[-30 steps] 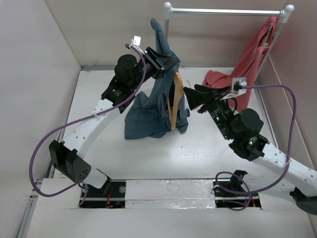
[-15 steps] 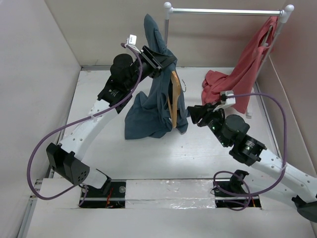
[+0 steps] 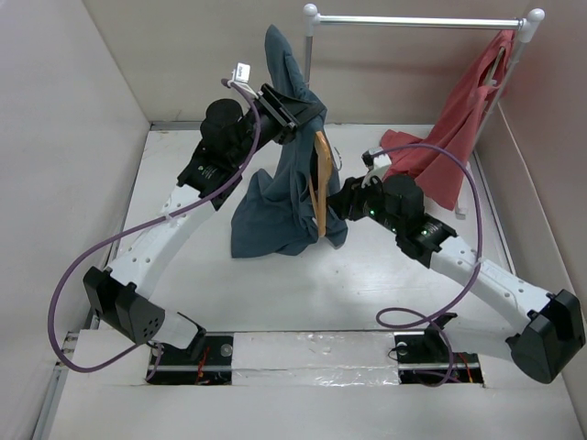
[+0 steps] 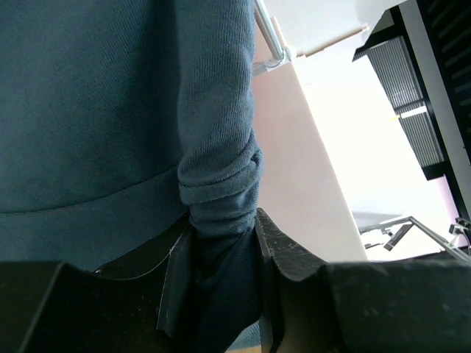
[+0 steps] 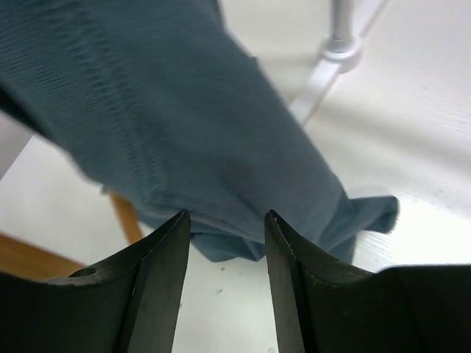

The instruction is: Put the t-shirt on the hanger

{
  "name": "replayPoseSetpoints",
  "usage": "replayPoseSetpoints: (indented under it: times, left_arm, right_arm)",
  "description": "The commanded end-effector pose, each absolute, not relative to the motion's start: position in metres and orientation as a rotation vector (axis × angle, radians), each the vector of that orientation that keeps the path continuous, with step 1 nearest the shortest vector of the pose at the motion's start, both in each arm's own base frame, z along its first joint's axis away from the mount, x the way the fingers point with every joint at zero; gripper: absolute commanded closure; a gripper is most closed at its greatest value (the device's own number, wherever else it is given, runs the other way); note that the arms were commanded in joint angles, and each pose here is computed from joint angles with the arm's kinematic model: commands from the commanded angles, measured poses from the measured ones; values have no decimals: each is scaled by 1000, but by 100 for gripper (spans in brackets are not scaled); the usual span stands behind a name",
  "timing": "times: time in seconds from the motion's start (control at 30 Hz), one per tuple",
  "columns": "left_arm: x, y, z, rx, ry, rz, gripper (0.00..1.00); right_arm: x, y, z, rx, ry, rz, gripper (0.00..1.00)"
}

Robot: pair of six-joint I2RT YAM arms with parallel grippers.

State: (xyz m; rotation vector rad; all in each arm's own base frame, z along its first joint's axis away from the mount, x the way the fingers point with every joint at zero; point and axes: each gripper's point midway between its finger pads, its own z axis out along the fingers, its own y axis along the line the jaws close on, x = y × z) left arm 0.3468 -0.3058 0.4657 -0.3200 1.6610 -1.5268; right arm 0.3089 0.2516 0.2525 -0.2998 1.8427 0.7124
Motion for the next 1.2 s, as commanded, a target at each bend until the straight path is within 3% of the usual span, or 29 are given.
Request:
replayPoseSetpoints:
  times: [0.0, 0.23, 0.47, 0.53, 0.7, 1.17]
  left_arm:
    - [317, -286, 543, -236, 1436, -1621, 100]
    - [320, -290, 541, -232, 1448, -1633, 100]
    - [317, -293, 548, -207, 1441, -1661, 100]
    - [316, -294, 549, -206, 1439, -1668, 100]
    - [317, -289, 557, -205, 1411, -1704, 100]
    - [340, -242, 637, -221, 1057, -1885, 100]
  right_arm:
    - [294, 267, 293, -443, 1725, 819, 50]
    - [289, 274, 280, -503, 1793, 841, 49]
    - [315, 277, 298, -425, 1719, 777, 49]
    - [323, 278, 299, -396, 1717, 745, 53]
    - [329, 278, 294, -344, 1723, 746, 98]
    - [254, 266, 189, -313, 2031, 781, 100]
